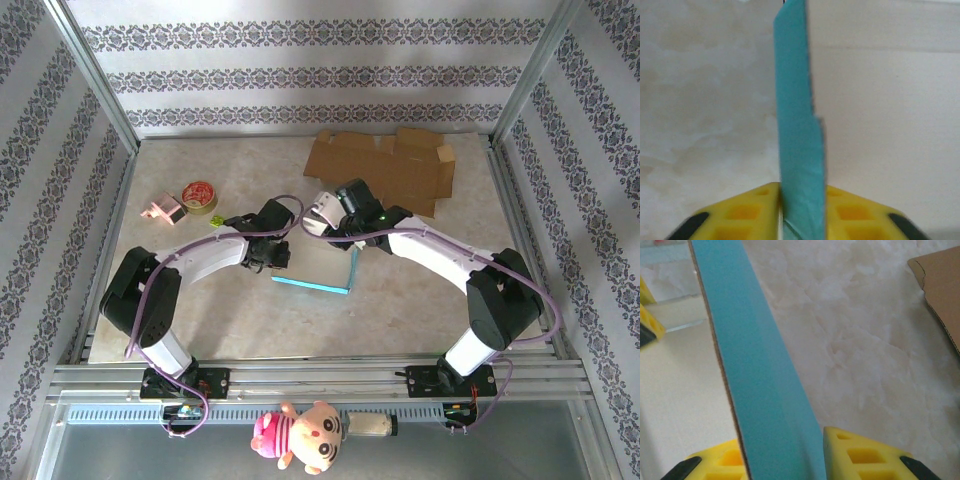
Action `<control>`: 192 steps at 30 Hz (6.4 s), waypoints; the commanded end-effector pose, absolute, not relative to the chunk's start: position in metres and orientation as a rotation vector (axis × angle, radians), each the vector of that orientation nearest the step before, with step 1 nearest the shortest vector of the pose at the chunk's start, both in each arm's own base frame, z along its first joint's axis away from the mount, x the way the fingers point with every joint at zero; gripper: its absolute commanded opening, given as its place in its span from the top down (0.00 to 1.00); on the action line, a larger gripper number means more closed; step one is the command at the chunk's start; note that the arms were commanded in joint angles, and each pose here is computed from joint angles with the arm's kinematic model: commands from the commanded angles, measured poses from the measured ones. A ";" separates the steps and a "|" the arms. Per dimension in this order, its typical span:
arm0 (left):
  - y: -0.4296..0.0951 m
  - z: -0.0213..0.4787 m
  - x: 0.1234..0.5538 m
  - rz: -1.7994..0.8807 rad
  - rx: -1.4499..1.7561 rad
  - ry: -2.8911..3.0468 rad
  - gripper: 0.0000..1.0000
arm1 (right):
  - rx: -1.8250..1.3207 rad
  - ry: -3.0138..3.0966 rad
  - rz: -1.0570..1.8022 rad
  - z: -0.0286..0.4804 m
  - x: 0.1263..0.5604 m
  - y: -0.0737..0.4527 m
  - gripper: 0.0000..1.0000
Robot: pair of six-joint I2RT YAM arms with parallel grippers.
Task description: Fold the paper box
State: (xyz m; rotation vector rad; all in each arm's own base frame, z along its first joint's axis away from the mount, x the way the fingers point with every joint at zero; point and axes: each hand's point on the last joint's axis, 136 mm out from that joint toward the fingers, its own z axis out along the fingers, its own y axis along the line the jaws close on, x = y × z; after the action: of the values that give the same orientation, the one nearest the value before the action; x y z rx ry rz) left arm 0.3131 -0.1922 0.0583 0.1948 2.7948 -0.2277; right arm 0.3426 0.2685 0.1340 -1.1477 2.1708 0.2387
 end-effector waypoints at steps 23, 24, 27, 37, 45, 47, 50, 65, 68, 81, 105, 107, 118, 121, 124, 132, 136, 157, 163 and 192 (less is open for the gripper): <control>-0.200 0.121 0.304 -0.528 0.160 2.462 0.34 | -1.132 2.192 0.255 0.129 0.332 0.269 0.69; -0.196 0.125 0.302 -0.520 0.150 2.450 0.33 | -1.133 2.191 0.255 0.129 0.332 0.270 0.69; -0.185 0.133 0.297 -0.524 0.102 2.414 0.33 | -1.134 2.189 0.257 0.129 0.332 0.271 0.69; -0.163 0.151 0.280 -0.591 0.038 2.314 0.33 | -1.124 2.176 0.242 0.135 0.336 0.275 0.73; -0.138 0.178 0.287 -0.819 -0.192 2.199 0.33 | -1.135 2.178 0.245 0.134 0.334 0.275 0.76; -0.134 0.181 0.293 -0.901 -0.255 2.185 0.33 | -1.139 2.179 0.248 0.133 0.334 0.276 0.76; -0.133 0.180 0.304 -1.017 -0.317 2.197 0.34 | -1.142 2.178 0.250 0.133 0.333 0.277 0.76; -0.161 0.161 0.347 -1.309 -0.310 2.239 0.45 | -1.160 2.187 0.239 0.128 0.332 0.278 0.76; -0.158 0.149 0.349 -1.245 -0.304 2.299 0.47 | -1.161 2.186 0.240 0.129 0.333 0.279 0.76; -0.134 0.117 0.341 -0.839 -0.160 2.506 0.58 | -1.167 2.192 0.247 0.126 0.333 0.282 0.76; -0.179 0.137 0.350 -1.153 0.005 2.377 0.54 | -1.186 2.195 0.234 0.123 0.332 0.287 0.76; -0.177 0.133 0.351 -1.117 0.001 2.395 0.54 | -1.188 2.196 0.228 0.122 0.332 0.287 0.76; -0.174 0.086 0.349 -0.756 0.100 2.631 0.59 | -1.188 2.198 0.230 0.122 0.331 0.287 0.76; -0.170 0.077 0.348 -0.685 0.107 2.667 0.63 | -1.193 2.198 0.229 0.121 0.330 0.287 0.76; -0.168 0.070 0.346 -0.635 0.118 2.692 0.64 | -1.193 2.200 0.230 0.120 0.330 0.287 0.76; -0.164 0.045 0.343 -0.547 0.107 2.745 0.69 | -1.173 2.211 0.236 0.120 0.331 0.288 0.74; -0.170 0.044 0.341 -0.599 0.113 2.732 0.66 | -1.131 2.222 0.273 0.129 0.333 0.284 0.67; -0.145 0.125 0.344 -0.526 0.084 2.521 0.39 | -0.413 2.707 0.958 0.131 0.324 0.267 0.87; -0.142 0.187 0.343 -0.609 -0.012 2.317 0.33 | -0.008 2.647 1.220 0.111 0.306 0.274 0.84; -0.121 0.126 0.332 -0.631 -0.254 2.633 0.18 | 0.339 2.576 0.894 0.020 0.255 0.239 0.87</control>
State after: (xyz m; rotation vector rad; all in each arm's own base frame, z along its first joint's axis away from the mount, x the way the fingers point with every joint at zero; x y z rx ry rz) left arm 0.3429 -0.1271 0.1430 -0.3010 2.5252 -0.6441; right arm 0.2631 0.2551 0.0492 0.3641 2.5093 1.0401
